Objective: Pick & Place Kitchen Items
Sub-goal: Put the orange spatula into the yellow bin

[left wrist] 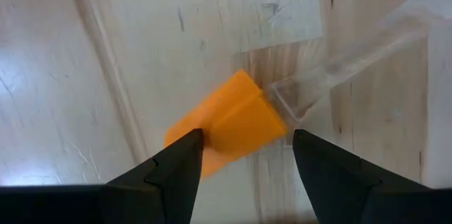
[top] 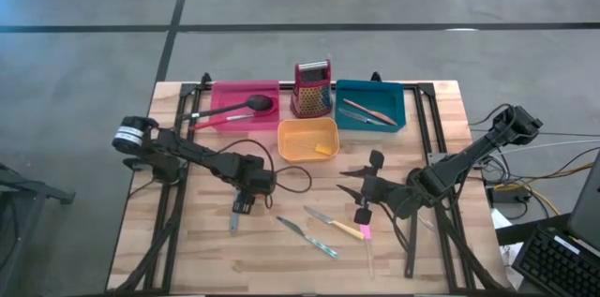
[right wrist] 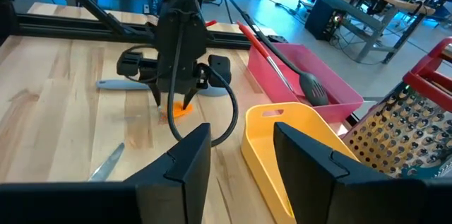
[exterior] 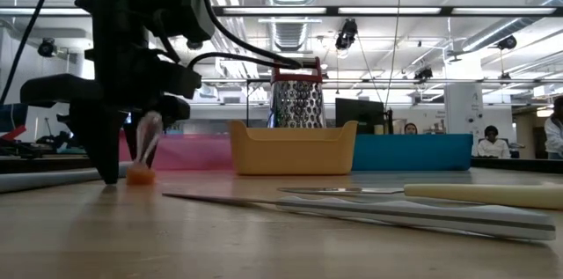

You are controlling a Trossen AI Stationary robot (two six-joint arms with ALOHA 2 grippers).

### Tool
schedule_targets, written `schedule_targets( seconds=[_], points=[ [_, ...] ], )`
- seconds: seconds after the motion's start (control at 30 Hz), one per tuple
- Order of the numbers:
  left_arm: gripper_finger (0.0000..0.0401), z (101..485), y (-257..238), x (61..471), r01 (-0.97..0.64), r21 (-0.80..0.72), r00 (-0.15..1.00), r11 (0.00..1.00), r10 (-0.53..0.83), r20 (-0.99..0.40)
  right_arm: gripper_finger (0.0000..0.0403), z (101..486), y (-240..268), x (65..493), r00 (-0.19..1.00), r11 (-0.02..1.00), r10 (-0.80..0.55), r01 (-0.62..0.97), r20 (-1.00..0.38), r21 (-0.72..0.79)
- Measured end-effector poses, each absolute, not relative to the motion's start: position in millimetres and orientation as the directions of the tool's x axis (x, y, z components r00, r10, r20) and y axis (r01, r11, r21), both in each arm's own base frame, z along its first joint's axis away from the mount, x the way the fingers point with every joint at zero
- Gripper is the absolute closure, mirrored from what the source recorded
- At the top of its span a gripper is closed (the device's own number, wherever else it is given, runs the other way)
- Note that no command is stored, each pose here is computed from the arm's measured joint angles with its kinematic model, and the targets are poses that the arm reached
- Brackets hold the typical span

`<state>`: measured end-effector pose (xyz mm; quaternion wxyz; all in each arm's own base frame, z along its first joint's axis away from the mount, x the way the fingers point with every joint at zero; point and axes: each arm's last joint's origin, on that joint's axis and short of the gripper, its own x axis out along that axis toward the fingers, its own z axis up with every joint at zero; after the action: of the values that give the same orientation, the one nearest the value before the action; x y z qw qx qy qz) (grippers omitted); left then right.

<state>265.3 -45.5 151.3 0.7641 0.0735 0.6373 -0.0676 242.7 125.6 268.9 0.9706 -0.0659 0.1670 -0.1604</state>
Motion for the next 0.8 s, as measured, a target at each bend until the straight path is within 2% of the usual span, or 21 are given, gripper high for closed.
schedule_targets(
  seconds=[0.27,0.47,0.63,0.8],
  points=[
    [0.018,132.4,-46.4,271.0,0.224,0.028,0.103,0.974,0.005,-0.995,0.0279,269.0,125.5,242.7,0.893,0.94,-0.333,0.29,-0.303,-0.181],
    [0.0211,132.7,-47.5,279.5,0.262,0.038,0.105,0.964,0.011,-0.994,0.0293,269.0,125.6,242.7,0.893,0.94,-0.333,0.29,-0.303,-0.181],
    [0.0273,133.6,-47.8,283.1,0.269,0.053,0.136,0.962,0.017,-0.991,0.0303,269.0,125.5,242.7,0.893,0.94,-0.334,0.29,-0.303,-0.181],
    [0.037,134.0,-46.9,284.5,0.271,0.071,0.148,0.96,0.031,-0.989,0.0314,269.0,125.5,242.7,0.893,0.94,-0.334,0.29,-0.303,-0.181]
  ],
)
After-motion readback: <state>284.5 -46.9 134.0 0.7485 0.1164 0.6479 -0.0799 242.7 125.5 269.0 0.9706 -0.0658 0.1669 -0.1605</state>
